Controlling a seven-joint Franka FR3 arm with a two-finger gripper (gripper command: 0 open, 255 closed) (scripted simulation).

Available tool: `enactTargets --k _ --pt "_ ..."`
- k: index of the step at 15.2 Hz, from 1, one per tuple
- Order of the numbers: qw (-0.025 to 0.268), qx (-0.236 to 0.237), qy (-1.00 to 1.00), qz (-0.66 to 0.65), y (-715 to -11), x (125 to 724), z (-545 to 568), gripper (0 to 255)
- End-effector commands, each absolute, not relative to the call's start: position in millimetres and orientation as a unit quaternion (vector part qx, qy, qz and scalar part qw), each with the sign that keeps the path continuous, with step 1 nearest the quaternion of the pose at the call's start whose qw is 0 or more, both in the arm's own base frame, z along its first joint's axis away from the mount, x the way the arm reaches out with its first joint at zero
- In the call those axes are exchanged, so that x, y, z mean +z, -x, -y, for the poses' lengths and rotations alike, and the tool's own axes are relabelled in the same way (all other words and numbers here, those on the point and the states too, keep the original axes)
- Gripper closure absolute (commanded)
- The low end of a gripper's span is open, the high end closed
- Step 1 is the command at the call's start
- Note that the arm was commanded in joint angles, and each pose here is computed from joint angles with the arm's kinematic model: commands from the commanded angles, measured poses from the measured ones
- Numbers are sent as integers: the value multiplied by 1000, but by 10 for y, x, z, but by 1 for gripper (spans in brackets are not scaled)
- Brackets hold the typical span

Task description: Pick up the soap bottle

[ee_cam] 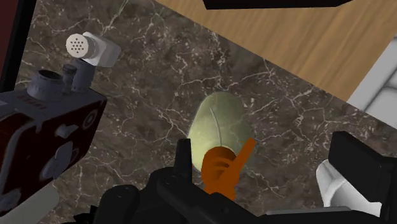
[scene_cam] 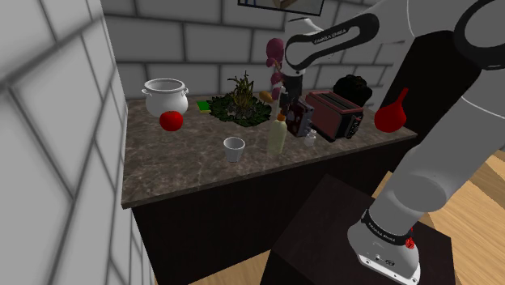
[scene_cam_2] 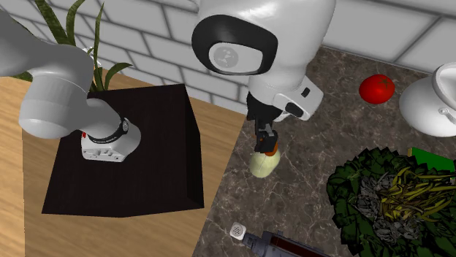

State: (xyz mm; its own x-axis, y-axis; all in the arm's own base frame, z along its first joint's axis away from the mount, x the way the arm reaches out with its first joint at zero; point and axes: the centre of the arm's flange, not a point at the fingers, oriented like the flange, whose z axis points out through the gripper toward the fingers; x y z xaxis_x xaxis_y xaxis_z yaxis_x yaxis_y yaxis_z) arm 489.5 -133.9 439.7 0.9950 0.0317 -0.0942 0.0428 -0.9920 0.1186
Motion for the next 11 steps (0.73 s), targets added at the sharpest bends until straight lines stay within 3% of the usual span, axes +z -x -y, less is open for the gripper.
enactTargets --k 1,11 --pt "62 -41 -997 -23 -5108 4331 1462 0" --pt "64 -37 -997 -26 -5266 3872 1574 0"
